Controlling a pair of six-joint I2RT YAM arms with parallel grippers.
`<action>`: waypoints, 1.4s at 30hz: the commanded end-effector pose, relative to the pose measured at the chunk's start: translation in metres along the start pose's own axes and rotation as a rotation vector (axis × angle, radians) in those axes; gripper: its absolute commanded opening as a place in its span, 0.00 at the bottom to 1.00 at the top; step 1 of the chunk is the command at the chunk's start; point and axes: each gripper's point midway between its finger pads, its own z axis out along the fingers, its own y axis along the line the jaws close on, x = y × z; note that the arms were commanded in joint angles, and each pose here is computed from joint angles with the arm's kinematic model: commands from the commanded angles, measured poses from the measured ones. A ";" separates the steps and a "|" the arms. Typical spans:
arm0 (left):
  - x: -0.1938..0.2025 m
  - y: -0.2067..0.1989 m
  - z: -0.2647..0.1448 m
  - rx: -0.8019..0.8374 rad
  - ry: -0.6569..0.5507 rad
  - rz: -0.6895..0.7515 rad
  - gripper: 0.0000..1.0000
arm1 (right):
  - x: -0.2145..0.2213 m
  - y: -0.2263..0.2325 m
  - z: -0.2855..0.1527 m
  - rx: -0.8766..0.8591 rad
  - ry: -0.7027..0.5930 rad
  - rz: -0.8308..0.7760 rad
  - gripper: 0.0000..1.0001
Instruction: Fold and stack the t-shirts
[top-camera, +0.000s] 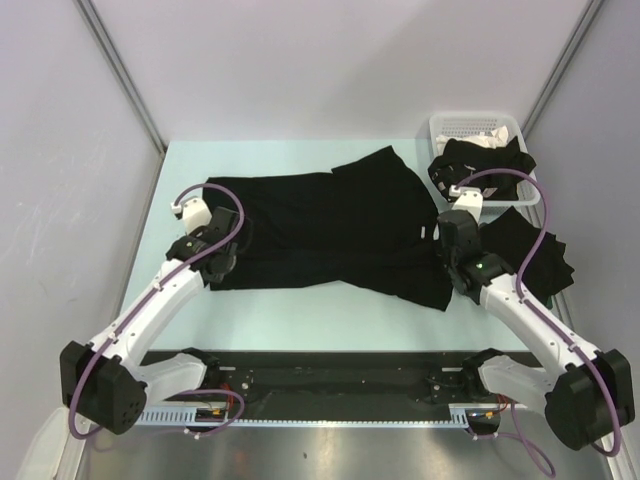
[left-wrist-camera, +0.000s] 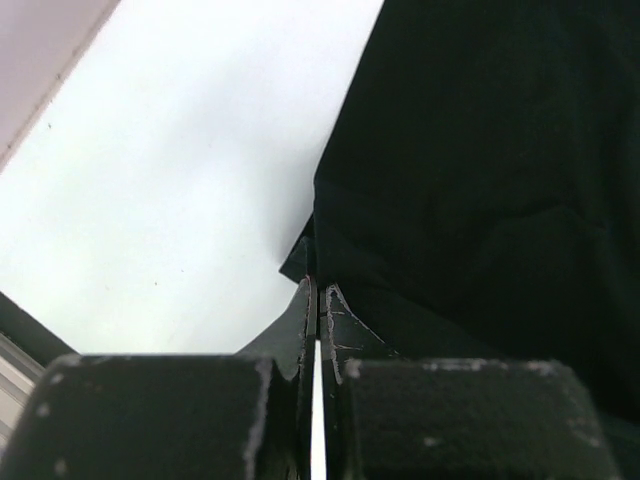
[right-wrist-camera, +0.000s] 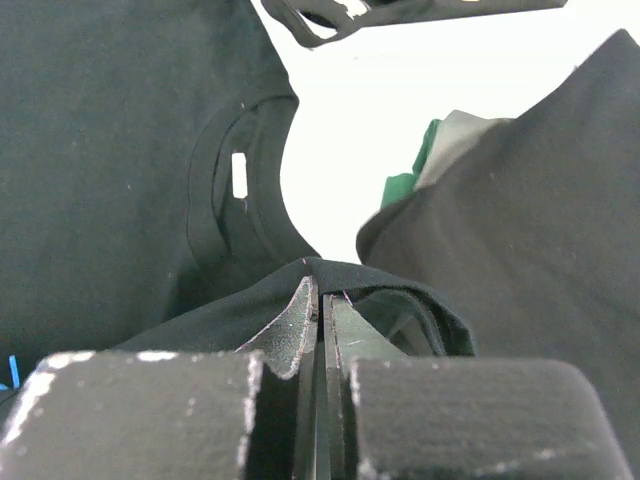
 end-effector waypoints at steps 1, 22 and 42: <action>-0.030 -0.003 -0.001 -0.026 -0.083 0.019 0.00 | -0.039 0.009 0.010 -0.020 -0.116 0.018 0.00; -0.074 0.003 0.033 -0.170 -0.160 0.219 0.00 | -0.067 0.036 0.048 -0.106 -0.218 -0.023 0.00; -0.070 -0.034 0.077 -0.114 -0.105 0.297 0.00 | -0.058 0.033 0.081 -0.089 -0.176 -0.046 0.00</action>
